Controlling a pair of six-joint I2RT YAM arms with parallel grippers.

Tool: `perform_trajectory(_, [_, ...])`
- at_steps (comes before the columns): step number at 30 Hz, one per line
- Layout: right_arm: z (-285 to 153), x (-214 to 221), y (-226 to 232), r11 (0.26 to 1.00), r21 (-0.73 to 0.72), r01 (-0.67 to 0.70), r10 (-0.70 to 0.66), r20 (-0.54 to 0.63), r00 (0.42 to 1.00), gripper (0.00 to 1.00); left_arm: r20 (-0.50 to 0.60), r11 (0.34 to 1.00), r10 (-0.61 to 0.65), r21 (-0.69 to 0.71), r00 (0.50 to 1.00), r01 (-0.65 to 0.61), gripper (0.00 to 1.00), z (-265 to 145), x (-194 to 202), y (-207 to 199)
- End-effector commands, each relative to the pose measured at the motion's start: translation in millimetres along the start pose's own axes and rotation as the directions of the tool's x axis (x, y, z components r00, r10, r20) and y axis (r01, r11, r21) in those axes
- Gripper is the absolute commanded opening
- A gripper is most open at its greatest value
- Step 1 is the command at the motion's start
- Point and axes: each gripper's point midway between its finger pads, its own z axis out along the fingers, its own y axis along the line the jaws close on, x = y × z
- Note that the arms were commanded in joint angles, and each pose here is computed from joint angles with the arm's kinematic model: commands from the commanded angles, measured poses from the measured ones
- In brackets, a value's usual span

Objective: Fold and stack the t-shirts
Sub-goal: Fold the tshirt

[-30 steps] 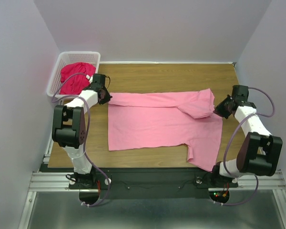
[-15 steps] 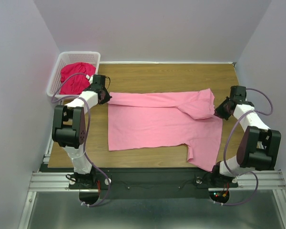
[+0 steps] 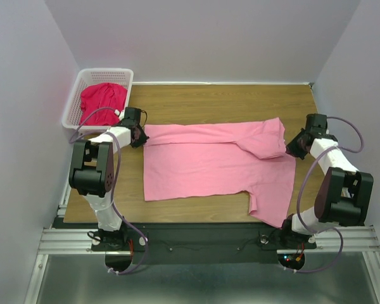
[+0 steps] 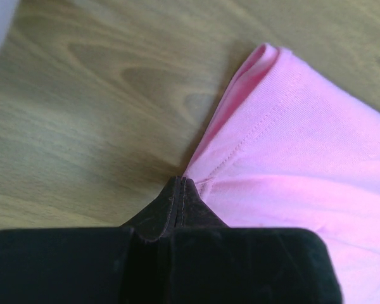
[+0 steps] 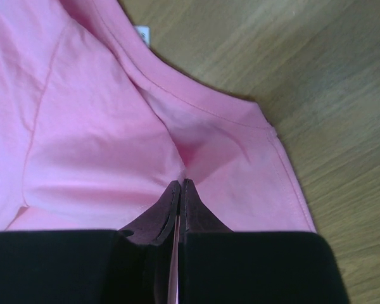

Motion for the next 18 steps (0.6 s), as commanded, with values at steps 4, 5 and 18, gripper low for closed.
perform_trajectory(4, [4.3,10.3,-6.1,1.0,-0.004,0.021,-0.022,-0.022,1.0,0.31,0.041,0.999,-0.037,0.028,0.998,0.036,0.04,-12.7,-7.8,-1.7])
perform_trajectory(5, [2.5,7.2,-4.5,0.999,-0.01,0.031,-0.031,-0.013,0.999,0.37,0.044,0.999,-0.037,0.034,0.998,0.035,0.06,-14.2,-9.2,-3.0])
perform_trajectory(18, [-9.3,-72.0,61.8,0.962,-0.172,0.213,-0.191,0.134,0.972,0.58,0.205,0.995,0.003,0.096,0.979,-0.023,0.58,-66.6,-57.2,-27.6])
